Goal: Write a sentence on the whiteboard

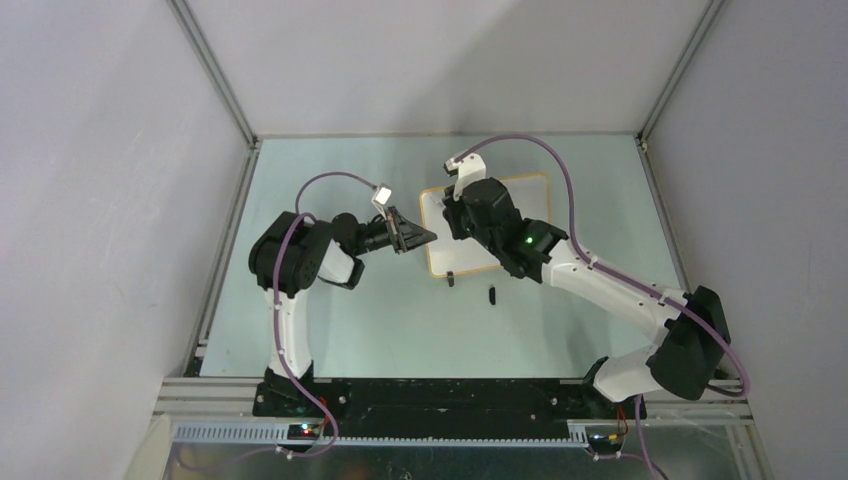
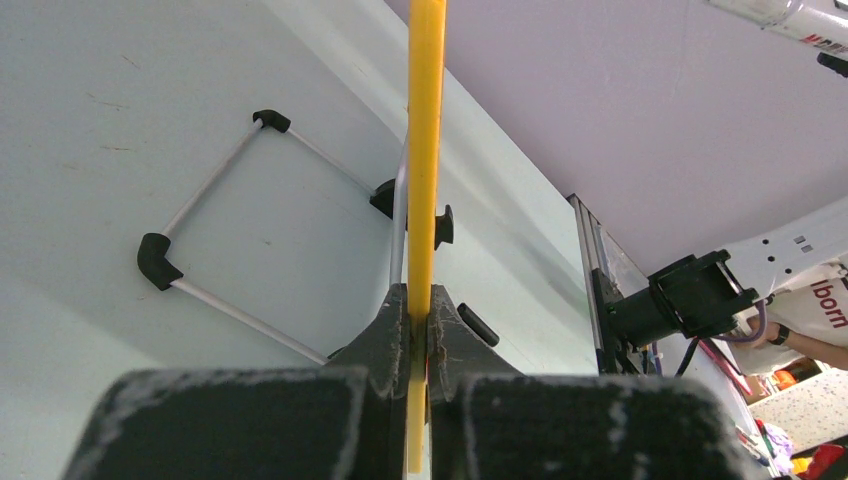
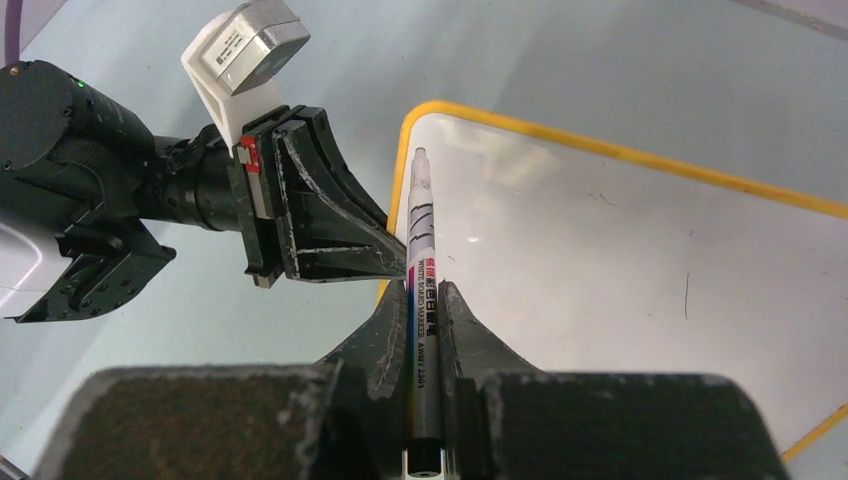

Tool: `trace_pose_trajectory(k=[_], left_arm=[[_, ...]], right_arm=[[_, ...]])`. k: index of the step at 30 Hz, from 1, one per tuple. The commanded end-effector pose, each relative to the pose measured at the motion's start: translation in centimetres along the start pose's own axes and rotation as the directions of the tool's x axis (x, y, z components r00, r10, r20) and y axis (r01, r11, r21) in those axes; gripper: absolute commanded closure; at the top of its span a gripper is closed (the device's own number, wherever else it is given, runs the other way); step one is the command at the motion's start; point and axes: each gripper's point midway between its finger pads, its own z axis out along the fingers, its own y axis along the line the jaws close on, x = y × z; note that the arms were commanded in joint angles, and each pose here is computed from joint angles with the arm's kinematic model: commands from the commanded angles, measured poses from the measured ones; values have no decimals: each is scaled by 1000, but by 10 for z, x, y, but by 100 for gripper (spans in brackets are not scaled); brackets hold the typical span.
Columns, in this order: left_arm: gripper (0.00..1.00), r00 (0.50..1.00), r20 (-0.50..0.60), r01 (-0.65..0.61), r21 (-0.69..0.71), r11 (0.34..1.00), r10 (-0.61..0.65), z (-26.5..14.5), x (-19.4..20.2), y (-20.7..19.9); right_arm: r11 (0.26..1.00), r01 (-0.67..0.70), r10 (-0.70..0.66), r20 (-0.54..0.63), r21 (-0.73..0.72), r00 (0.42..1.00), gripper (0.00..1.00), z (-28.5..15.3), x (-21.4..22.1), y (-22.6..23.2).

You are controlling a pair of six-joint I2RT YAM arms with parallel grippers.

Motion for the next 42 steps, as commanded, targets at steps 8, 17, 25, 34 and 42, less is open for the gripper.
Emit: trace_pose_trajectory(k=[8, 17, 25, 34, 42], left_arm=[[100, 999, 0, -53, 44, 998, 53, 1, -3, -11], [100, 999, -1, -52, 46, 998, 53, 1, -3, -11], [100, 999, -3, -50, 47, 998, 51, 2, -3, -11], [100, 999, -6, -49, 50, 998, 49, 1, -2, -11], [100, 999, -6, -50, 51, 997, 50, 1, -2, -12]], right_arm=[[1000, -11, 11, 37, -2, 999, 100, 2, -18, 5], [1000, -7, 7, 27, 9, 1000, 100, 8, -13, 4], [999, -22, 21, 31, 27, 999, 100, 13, -13, 0], [997, -48, 45, 44, 65, 998, 100, 22, -13, -5], [996, -42, 38, 44, 76, 998, 100, 27, -13, -5]])
